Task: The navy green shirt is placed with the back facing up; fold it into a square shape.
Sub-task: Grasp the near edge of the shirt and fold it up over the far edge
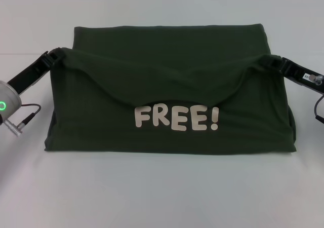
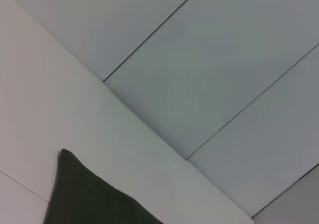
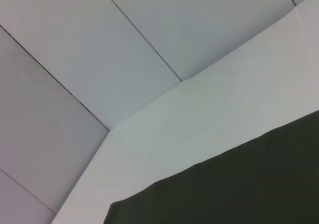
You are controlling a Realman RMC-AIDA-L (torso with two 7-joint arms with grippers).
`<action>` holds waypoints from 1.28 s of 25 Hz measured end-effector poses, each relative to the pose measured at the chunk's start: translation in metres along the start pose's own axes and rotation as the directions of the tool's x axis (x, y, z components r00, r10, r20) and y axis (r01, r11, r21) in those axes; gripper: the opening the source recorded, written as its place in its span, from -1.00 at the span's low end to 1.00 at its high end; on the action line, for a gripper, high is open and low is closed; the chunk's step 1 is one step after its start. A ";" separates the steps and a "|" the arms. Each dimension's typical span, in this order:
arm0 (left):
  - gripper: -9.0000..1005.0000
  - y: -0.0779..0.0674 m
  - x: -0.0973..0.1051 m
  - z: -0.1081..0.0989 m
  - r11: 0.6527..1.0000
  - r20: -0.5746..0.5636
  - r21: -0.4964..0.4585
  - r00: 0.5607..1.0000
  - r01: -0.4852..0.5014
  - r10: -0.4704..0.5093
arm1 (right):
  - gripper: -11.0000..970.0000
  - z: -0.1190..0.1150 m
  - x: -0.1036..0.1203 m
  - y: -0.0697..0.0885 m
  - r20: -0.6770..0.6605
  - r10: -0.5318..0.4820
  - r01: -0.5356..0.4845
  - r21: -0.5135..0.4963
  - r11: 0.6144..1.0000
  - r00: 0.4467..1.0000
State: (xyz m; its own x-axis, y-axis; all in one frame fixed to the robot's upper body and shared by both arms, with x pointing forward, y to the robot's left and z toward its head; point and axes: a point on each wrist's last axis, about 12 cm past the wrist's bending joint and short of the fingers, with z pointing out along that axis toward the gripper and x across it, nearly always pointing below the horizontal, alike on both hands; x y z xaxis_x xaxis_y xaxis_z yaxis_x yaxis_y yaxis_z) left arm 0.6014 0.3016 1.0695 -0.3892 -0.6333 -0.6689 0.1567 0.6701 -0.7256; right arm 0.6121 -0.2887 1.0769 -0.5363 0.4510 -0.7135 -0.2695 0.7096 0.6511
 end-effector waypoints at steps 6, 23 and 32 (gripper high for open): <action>-0.97 -0.003 0.005 0.004 1.000 0.002 -0.006 1.000 -0.025 0.025 | -0.82 0.004 0.005 -0.003 -0.016 0.000 0.001 0.044 0.999 1.000; -0.01 0.006 0.011 0.000 0.999 0.046 -0.054 0.999 -0.002 0.005 | 0.28 -0.011 0.010 -0.017 -0.005 0.075 -0.075 0.075 0.994 0.997; 0.22 0.001 0.004 -0.019 0.992 -0.108 0.126 0.994 -0.010 0.024 | 0.95 -0.035 0.017 0.003 -0.079 -0.147 0.128 -0.210 0.969 0.986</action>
State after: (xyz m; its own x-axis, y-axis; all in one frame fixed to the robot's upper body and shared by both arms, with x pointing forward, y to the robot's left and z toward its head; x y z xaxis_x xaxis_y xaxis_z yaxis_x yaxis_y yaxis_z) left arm 0.5822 0.3068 1.0692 -0.4809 -0.5719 -0.6645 0.2739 0.6220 -0.7336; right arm 0.5742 -0.2974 1.0760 -0.5523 0.2976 -0.7787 -0.4973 0.6320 0.5943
